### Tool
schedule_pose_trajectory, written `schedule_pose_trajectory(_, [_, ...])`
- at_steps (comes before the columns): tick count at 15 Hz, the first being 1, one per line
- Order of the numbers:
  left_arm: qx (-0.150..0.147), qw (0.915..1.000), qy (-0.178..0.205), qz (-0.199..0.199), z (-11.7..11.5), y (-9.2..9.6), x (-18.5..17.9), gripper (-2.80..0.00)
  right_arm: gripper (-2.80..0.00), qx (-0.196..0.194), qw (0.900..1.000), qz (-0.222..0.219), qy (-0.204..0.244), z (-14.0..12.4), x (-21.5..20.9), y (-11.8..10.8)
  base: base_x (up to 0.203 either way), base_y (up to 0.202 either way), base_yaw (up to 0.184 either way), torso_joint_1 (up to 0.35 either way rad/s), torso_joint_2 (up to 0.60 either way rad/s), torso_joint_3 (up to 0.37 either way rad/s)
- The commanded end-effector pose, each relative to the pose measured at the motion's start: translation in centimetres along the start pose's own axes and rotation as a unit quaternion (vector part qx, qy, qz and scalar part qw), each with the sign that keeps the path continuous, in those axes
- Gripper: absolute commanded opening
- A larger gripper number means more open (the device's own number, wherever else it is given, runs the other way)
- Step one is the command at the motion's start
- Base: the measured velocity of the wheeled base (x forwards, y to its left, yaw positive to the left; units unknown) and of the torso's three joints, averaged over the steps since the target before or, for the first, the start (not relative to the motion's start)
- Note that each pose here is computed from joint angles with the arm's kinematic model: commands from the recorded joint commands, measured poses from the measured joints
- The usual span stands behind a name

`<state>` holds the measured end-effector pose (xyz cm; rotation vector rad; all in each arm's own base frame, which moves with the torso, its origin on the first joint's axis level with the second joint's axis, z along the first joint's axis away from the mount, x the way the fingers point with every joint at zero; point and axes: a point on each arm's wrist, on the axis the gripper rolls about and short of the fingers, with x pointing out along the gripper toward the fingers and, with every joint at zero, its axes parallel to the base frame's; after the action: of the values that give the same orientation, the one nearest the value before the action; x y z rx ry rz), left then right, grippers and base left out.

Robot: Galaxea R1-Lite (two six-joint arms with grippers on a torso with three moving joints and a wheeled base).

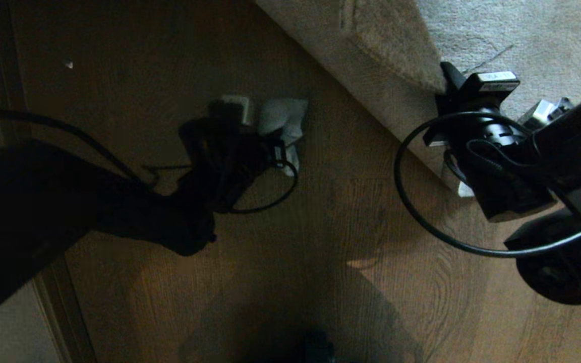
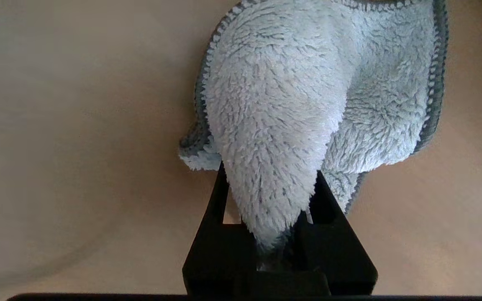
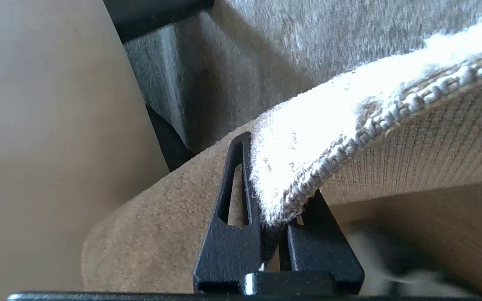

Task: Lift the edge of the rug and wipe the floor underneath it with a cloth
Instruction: Wipe the floor under the carpet with a rag

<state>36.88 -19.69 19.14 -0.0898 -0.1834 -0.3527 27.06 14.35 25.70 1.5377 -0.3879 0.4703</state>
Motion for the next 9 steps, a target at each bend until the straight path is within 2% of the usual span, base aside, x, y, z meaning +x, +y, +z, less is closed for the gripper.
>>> schedule_pose_trajectory(1, [0.0, 0.9984, -0.048, 0.029, 4.2, 2.3, -1.0, -2.8, -2.8, 0.013, 1.0, 0.02, -0.006, 0.1, -0.1, 0.4, 0.0, 0.0, 0.0, 0.0, 0.0, 0.0])
schedule_pose_trajectory(3, [0.01, 0.9963, -0.07, 0.049, 6.6, 3.9, -1.9, -2.8, -2.8, 0.013, 1.0, 0.021, -0.005, 0.1, -0.1, 0.5, 0.0, 0.0, 0.0, 0.0, 0.0, 0.0])
schedule_pose_trajectory(4, [0.025, 0.995, -0.076, 0.06, 7.6, 4.7, -2.5, -2.8, -2.8, 0.013, 1.0, 0.021, -0.005, 0.1, -0.1, 0.5, 0.0, 0.0, 0.0, 0.0, 0.0, 0.0])
schedule_pose_trajectory(6, [0.031, 0.9945, -0.081, 0.06, 9.4, 5.0, -4.2, -2.8, -2.8, 0.013, 1.0, 0.02, -0.005, 0.1, -0.1, 0.5, 0.0, 0.0, 0.0, 0.0, 0.0, 0.0])
schedule_pose_trajectory(7, [0.03, 0.9957, -0.065, 0.059, 9.1, 5.1, -5.1, -2.8, -2.8, 0.013, 1.0, 0.021, -0.004, 0.1, -0.1, 0.5, 0.0, 0.0, 0.0, 0.0, 0.0, 0.0])
schedule_pose_trajectory(9, [0.03, 0.9956, -0.061, 0.064, 9.5, 5.2, -6.8, -2.8, -2.8, 0.013, 1.0, 0.021, -0.004, 0.2, -0.1, 0.5, 0.0, 0.0, 0.0, 0.0, 0.0, 0.0])
